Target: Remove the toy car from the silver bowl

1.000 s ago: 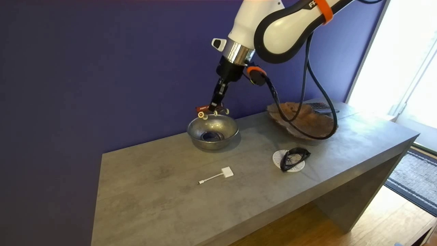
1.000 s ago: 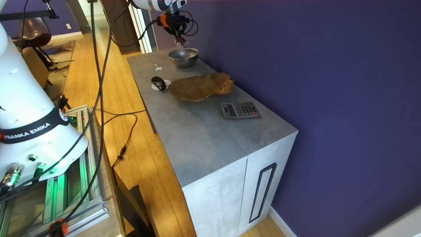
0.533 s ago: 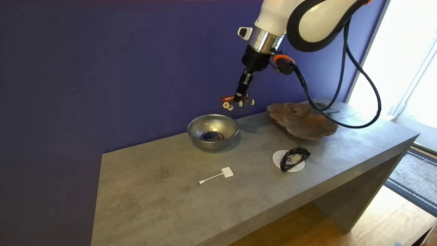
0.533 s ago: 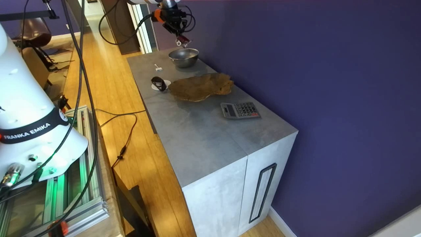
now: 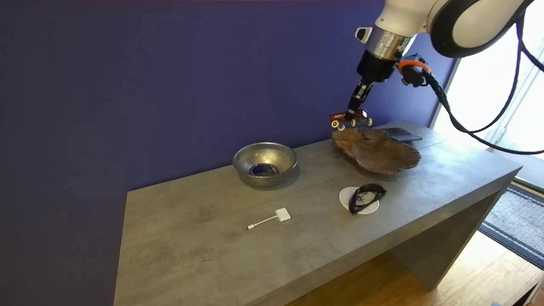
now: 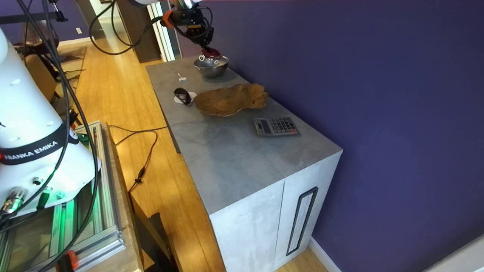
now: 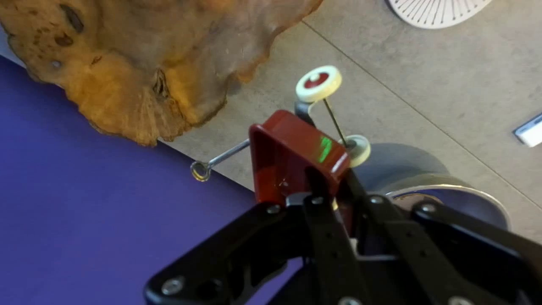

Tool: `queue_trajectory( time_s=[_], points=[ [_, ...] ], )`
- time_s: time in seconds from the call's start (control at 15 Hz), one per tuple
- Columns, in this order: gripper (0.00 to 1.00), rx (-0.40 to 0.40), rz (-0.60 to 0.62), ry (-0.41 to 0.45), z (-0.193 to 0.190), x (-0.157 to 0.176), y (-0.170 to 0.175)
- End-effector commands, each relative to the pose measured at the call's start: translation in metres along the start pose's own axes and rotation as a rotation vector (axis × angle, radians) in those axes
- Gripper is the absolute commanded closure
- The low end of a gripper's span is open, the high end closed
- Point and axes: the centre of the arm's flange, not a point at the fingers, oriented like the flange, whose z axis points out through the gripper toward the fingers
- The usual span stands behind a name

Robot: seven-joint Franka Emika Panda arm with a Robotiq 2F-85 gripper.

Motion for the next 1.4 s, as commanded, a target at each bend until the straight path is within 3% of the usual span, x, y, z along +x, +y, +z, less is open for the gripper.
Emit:
queue_trajectory(
  time_s=[0.0, 0.07, 0.4, 0.53, 1.13, 1.27, 1.33],
  points=[
    [0.87, 0.001, 0.002, -0.001, -0.003, -0.005, -0.001],
    [0.97, -0.061, 0.040, 0.001, 0.005, -0.004, 0.003],
    [0.97, -0.276, 0.184, -0.098, 0.058, -0.040, 0.061],
    [0.97, -0.303, 0.228, -0.136, 0.076, -0.052, 0.071],
    [0.97, -0.433, 0.286, -0.136, 0.131, -0.053, 0.071],
    [0.61, -0.447, 0.278, -0.158, 0.133, -0.053, 0.070],
    [0.54, -0.425, 0.273, -0.172, 0.124, -0.053, 0.069]
  ],
)
